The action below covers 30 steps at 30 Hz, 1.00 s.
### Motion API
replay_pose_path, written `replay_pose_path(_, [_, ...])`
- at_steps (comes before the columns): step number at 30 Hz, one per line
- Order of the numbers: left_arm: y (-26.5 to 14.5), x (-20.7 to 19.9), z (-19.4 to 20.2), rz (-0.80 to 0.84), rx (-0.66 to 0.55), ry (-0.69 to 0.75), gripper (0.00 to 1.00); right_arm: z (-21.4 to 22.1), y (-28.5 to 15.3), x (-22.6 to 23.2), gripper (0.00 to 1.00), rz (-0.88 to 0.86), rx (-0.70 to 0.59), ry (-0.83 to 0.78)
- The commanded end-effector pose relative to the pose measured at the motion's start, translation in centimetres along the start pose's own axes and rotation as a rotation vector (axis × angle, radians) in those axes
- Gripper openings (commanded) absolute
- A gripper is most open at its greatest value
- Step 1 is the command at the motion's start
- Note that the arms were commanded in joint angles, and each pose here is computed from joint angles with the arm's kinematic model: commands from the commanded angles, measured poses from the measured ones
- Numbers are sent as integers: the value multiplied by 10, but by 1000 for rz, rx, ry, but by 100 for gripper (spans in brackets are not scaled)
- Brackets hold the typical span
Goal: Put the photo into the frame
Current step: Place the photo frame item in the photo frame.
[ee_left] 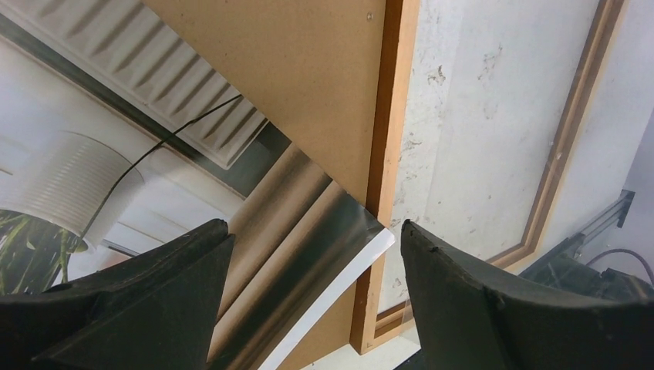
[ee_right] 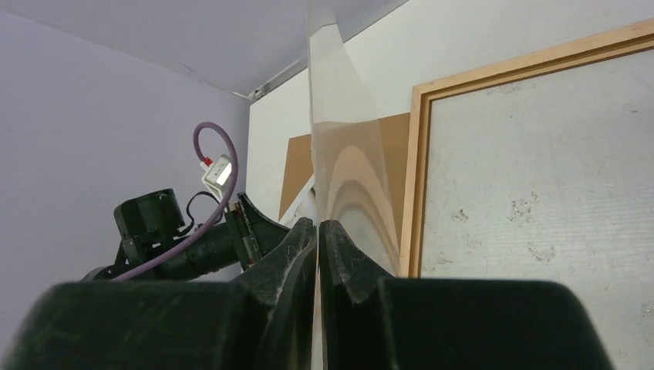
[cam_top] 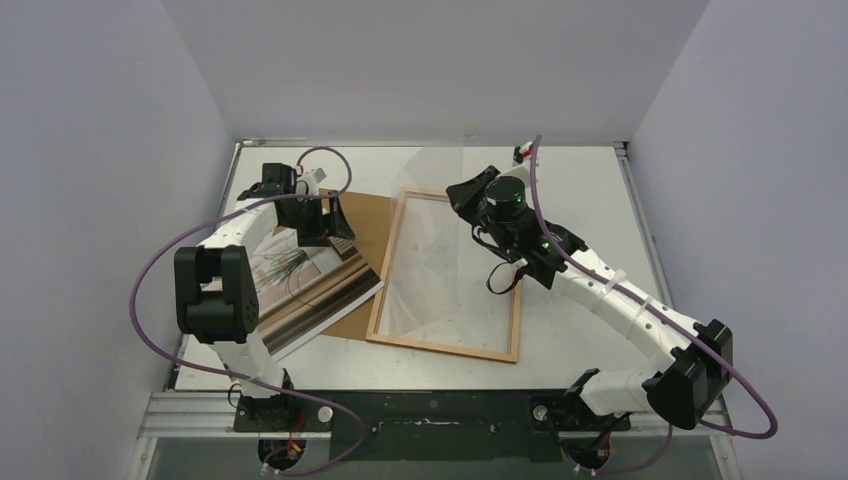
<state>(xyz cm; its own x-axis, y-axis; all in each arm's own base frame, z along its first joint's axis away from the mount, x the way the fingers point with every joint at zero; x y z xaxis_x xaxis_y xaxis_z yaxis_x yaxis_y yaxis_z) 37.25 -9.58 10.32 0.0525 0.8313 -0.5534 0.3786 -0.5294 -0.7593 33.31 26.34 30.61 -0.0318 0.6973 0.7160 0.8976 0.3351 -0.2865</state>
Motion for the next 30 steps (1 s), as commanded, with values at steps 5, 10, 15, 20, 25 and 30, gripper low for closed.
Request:
replay_pose_path(5, [-5, -11, -13, 37, -68, 25, 78, -28, -4, 12, 5, -82, -120, 123])
replay_pose_path(10, [0, -15, -14, 45, -70, 21, 76, -33, -1, 3, 5, -85, -119, 154])
replay_pose_path(15, [8, -21, -14, 50, -75, 54, 71, -35, 3, -5, 5, -70, -121, 154])
replay_pose_path(20, [20, -23, -11, 34, -52, 69, 70, -35, 7, -24, 5, -42, -112, 182])
replay_pose_path(25, [29, -26, -9, 26, -43, 87, 70, -39, 8, -17, 5, -58, -110, 184])
replay_pose_path(30, [37, -29, -14, 63, -58, 91, 63, -40, 6, -15, 5, -67, -109, 182])
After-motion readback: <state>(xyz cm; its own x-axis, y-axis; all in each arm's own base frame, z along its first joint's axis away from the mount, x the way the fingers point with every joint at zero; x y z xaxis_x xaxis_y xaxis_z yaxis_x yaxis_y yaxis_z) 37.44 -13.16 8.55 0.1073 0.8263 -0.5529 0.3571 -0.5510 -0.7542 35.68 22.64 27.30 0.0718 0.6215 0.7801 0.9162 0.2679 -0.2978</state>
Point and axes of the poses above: each gripper's point midway between its finger pads, its own y axis out along the fingers, its own x axis along the line the jaws close on, z = x × y, the point moved 1 cm from there along -y, back along the fingers, and after that the axes turned 2 degrees about -y, right-handed, at the moved point
